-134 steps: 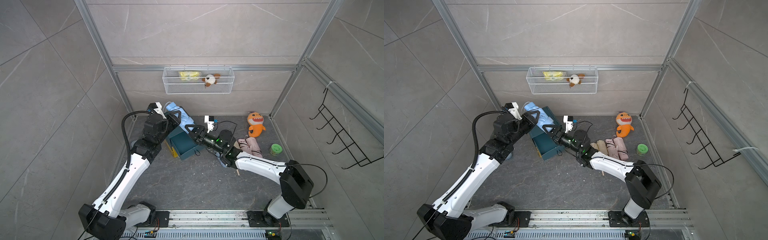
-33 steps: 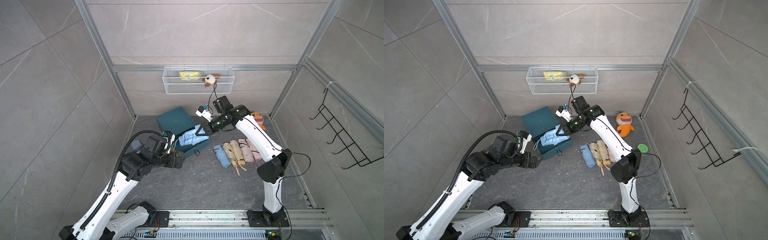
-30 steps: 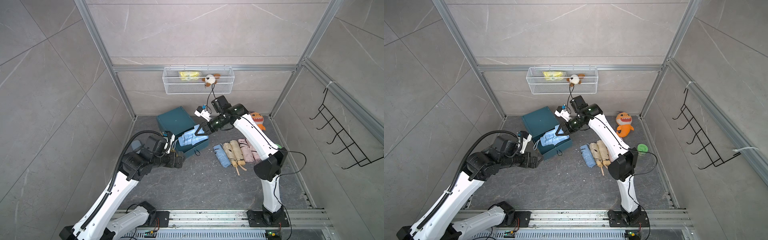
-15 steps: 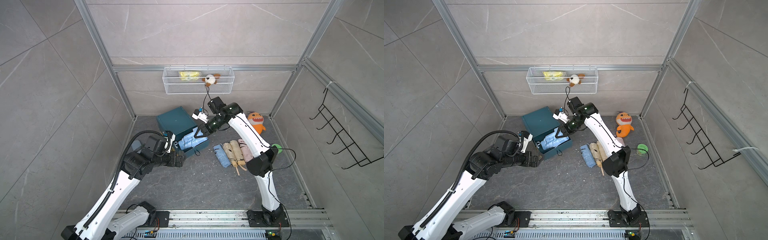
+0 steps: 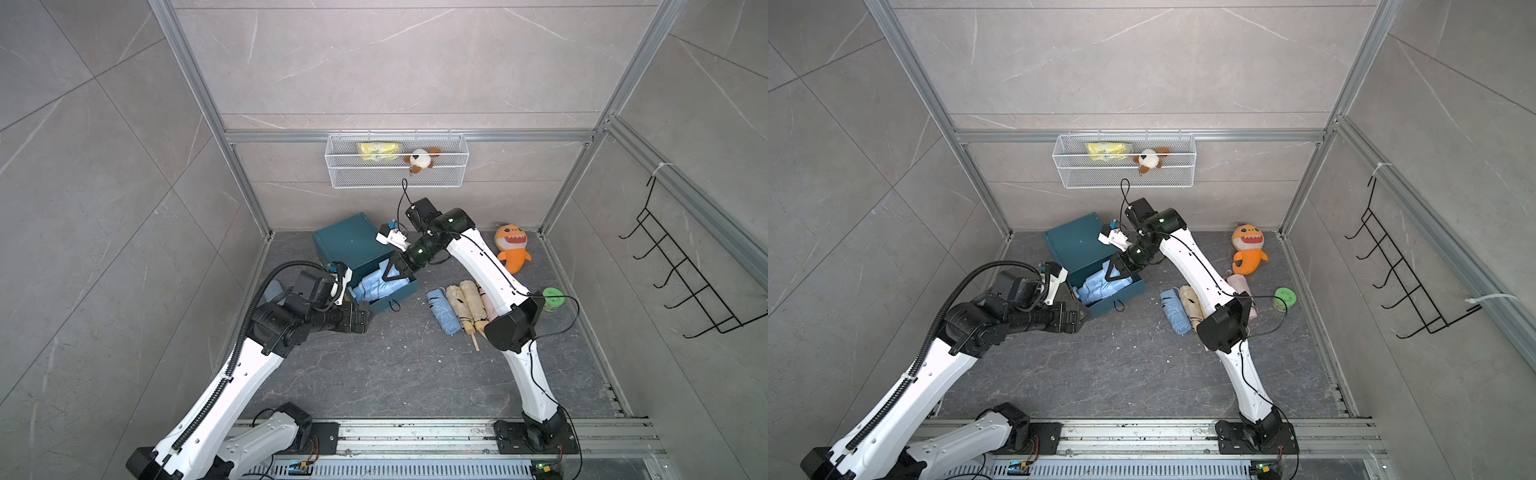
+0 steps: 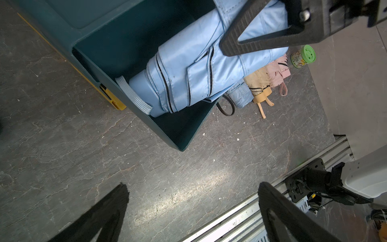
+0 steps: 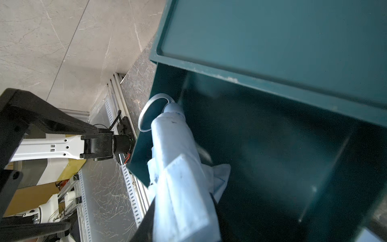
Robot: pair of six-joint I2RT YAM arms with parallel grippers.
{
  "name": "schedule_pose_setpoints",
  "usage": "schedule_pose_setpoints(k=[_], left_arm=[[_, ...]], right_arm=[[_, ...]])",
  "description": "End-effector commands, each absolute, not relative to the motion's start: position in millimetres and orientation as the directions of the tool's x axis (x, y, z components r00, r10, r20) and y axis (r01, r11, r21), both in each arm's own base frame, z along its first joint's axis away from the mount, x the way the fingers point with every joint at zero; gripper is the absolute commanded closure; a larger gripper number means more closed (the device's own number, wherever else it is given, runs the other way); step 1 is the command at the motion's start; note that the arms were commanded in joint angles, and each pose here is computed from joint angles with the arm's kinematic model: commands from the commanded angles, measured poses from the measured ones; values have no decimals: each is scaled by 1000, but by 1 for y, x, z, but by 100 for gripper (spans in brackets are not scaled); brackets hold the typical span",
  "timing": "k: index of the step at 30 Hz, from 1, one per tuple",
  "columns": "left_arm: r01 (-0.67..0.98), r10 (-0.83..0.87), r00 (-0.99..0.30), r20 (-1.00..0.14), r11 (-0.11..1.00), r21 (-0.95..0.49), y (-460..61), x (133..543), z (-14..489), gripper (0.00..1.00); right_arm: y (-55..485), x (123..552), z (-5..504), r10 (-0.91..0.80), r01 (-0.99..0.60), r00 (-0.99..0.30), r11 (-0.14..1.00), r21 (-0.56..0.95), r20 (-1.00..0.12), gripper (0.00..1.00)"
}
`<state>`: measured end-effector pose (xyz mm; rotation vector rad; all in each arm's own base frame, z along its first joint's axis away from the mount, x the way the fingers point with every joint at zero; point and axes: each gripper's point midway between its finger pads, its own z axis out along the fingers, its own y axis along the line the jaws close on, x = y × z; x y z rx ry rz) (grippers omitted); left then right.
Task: Place the umbrella in the drawer by color
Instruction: Place the umbrella in the drawer.
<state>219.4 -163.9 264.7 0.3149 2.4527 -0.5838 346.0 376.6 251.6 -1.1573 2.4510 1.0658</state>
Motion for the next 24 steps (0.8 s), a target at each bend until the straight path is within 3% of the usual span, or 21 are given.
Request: schedule_pose_setpoints(k=[1, 3, 8, 11, 24], left_arm=[[375, 86, -783, -616, 856, -357, -170, 222, 271, 0], [374, 86, -783, -616, 856, -356, -170, 222, 270, 0], [372, 82, -786, -613, 855, -362, -171, 223, 269, 0], [374, 82, -787, -611, 852, -367, -172, 223, 269, 0], [375, 71, -781, -620, 848, -375, -171, 222, 274, 0]], right_arm=[[382, 344, 258, -581, -760, -642, 395, 516, -501, 75], [382, 346, 258, -578, -762, -641, 399, 511, -505, 72], [380, 354, 264, -563, -770, -637, 425, 476, -527, 45], [379, 358, 269, -550, -774, -634, 440, 456, -545, 37], [348, 397, 305, -424, -735, -653, 553, 392, -628, 30]])
